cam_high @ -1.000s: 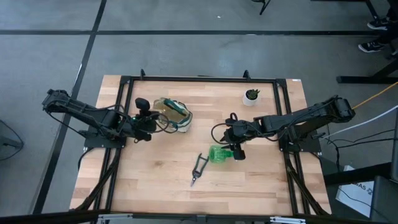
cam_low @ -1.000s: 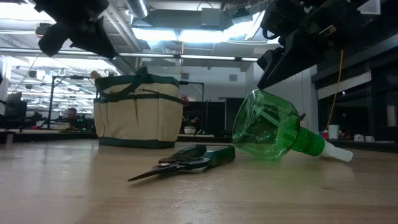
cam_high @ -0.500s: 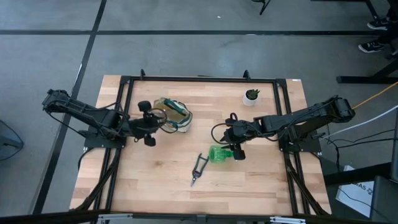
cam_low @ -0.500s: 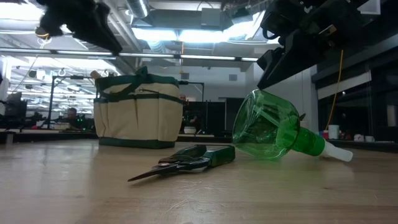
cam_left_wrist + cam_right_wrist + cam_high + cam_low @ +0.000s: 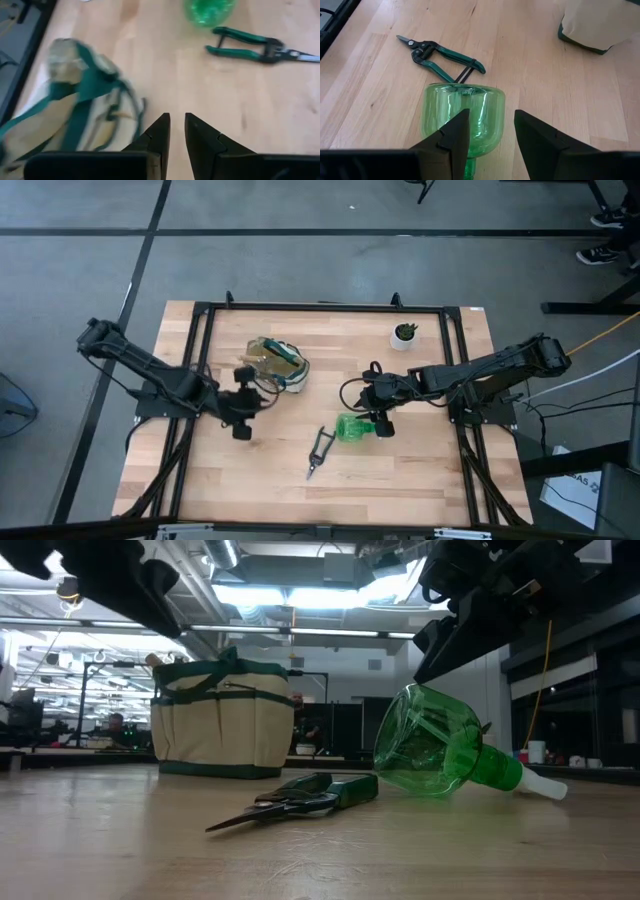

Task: Pick & Place Garden tools in Gardening bag
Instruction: Put the shear scissors into the gardening bag

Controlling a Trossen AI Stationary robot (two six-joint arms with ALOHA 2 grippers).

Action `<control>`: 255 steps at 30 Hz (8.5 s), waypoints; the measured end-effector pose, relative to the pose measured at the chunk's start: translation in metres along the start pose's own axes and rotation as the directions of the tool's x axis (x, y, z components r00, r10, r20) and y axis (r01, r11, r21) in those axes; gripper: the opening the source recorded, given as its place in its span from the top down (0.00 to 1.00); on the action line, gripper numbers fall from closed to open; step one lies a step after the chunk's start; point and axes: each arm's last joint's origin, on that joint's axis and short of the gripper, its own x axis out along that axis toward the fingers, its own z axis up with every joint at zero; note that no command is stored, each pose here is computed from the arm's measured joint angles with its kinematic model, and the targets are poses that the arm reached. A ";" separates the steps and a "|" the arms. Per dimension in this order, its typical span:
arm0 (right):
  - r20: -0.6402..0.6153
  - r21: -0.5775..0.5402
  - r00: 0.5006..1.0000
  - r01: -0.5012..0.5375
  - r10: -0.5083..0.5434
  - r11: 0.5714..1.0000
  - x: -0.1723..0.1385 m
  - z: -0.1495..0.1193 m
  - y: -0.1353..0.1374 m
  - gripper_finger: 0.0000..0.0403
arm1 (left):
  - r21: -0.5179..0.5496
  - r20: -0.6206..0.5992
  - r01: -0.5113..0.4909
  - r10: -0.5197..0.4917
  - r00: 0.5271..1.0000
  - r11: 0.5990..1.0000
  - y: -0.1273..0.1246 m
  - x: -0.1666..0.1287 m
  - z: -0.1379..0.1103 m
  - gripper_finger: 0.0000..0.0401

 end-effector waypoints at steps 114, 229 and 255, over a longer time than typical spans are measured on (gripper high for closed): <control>0.001 0.000 1.000 0.000 0.000 1.000 0.000 0.000 0.000 0.61 | -0.341 -0.015 0.096 -0.107 0.994 0.935 -0.116 0.175 0.009 0.54; 0.000 0.000 1.000 0.000 0.000 1.000 0.000 0.000 0.000 0.61 | 0.338 -0.135 -0.536 0.604 0.786 0.773 0.056 0.034 0.041 0.91; 0.001 0.000 1.000 0.000 0.000 1.000 0.000 0.000 0.000 0.61 | 0.368 -0.314 -0.321 0.441 0.841 0.873 0.056 0.043 0.013 0.92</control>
